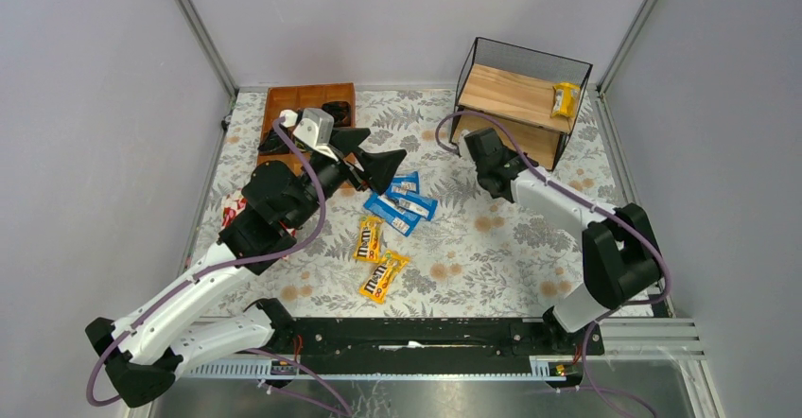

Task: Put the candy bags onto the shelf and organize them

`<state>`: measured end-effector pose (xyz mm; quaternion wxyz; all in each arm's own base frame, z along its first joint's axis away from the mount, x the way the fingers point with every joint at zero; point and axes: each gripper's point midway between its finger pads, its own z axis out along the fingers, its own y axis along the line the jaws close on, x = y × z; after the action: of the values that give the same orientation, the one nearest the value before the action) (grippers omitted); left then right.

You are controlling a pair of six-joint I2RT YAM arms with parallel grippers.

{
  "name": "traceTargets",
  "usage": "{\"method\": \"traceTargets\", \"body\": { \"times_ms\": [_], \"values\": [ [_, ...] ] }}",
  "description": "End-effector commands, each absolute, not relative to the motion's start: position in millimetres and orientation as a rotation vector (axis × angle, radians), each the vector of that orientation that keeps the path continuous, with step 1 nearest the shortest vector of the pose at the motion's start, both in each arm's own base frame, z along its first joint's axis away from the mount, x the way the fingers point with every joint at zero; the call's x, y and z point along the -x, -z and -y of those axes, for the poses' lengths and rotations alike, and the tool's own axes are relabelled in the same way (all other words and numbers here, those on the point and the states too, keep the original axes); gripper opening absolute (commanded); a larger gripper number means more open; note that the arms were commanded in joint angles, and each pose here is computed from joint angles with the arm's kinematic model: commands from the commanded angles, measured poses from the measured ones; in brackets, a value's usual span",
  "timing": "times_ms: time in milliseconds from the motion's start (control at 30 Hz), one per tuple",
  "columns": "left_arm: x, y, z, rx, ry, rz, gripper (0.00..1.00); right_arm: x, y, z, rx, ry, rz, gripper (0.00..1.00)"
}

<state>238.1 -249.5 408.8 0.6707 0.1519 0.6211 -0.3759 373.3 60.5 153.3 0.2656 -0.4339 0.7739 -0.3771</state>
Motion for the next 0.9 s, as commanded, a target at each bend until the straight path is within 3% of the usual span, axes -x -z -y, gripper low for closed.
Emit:
{"method": "traceTargets", "body": {
  "times_ms": [0,433,867],
  "values": [
    [-235.6,-426.3,244.5,-0.321,0.844,-1.335,0.99,-407.3,-154.2,-48.8,1.262,1.047,-2.005,0.00],
    [-236.9,-420.5,249.5,-0.334,0.834,-1.348,0.99,-449.6,-120.1,-26.2,1.353,1.094,-1.952,0.00],
    [-231.5,-422.2,252.8,-0.345,0.854,-1.342,0.99,-435.5,-55.6,-20.7,1.459,0.890,-2.042,0.00]
  ]
}}
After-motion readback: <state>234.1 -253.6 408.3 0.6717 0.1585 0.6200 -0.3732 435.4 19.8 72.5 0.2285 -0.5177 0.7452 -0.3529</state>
